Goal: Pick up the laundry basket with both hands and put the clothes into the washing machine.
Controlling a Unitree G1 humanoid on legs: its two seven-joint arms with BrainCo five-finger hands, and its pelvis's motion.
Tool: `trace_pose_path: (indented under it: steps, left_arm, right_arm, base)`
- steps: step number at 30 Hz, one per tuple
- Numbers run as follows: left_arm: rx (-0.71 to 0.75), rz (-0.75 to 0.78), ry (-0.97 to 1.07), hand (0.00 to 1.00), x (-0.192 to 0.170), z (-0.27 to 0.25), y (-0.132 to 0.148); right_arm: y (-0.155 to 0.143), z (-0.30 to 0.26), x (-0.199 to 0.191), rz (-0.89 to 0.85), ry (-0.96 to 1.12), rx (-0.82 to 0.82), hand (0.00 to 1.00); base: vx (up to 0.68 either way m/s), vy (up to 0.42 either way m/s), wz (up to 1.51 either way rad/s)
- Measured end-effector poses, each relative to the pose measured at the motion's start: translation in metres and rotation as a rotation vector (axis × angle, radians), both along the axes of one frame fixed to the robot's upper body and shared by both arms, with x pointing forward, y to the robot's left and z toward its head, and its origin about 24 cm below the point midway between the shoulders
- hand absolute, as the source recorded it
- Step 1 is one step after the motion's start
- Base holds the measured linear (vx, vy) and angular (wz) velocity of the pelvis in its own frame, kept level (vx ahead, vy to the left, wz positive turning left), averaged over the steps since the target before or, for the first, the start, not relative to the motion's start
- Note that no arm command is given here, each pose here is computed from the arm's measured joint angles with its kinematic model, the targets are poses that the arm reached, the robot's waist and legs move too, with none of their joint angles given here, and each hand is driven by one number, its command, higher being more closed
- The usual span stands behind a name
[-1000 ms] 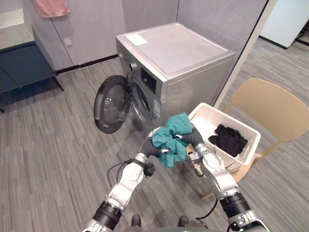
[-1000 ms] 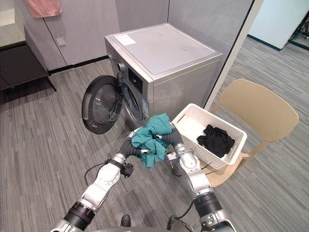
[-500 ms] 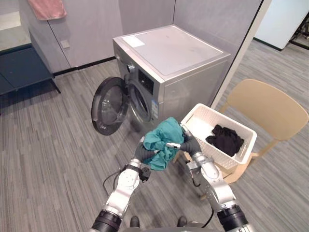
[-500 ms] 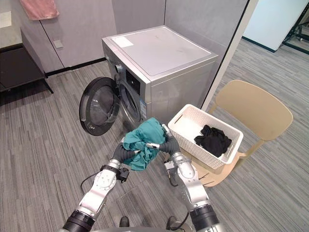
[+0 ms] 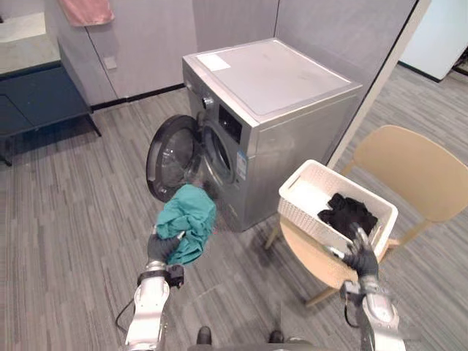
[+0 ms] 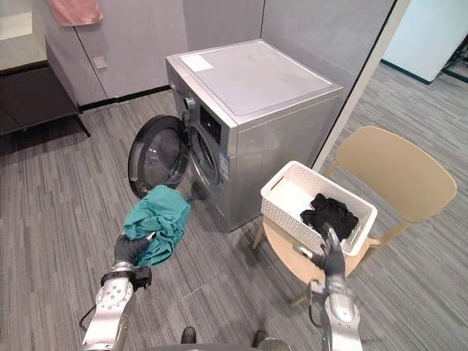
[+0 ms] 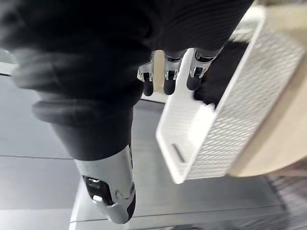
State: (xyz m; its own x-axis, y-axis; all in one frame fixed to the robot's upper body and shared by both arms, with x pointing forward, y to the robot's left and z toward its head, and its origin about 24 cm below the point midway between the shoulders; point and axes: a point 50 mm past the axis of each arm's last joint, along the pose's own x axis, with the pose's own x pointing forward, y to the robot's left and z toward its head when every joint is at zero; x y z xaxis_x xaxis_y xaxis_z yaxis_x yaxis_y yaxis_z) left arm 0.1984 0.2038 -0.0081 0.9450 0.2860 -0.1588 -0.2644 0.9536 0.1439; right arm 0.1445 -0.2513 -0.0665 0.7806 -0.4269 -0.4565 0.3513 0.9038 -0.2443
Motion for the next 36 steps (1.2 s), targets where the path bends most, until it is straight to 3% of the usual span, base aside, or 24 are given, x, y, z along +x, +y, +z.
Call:
trace_pose_path:
  steps: [13,18,27,32,36]
  left_arm:
    - [0.000,-0.035,0.023,1.00,-0.008,0.000,-0.009]
    - [0.034,-0.077,-0.030,1.00,0.005,0.012,-0.016]
    - [-0.074,-0.126,-0.012,1.00,0.024,0.002,-0.054]
    - [-0.083,-0.181,-0.046,1.00,0.023,0.009,-0.061]
    - [-0.083,-0.180,-0.022,1.00,0.020,0.004,-0.059]
  right_arm:
    - [0.026,-0.062,-0.041,-0.029,0.357,0.109,0.00]
    - [0.043,-0.067,-0.046,-0.015,0.372,0.154,0.00]
    - [0.022,-0.060,-0.043,-0.052,0.344,0.099,0.00]
    - [0.029,-0.049,-0.026,-0.014,0.254,0.099,0.00]
    - [0.031,-0.057,-0.041,-0.045,0.331,0.112,0.00]
  base:
    - [0.13,0.083,0.19]
    - [0.37,0.119,0.09]
    - [0.63,-0.072,0.61]
    - [0.51,-0.133,-0.68]
    - [0.49,0.108,-1.13]
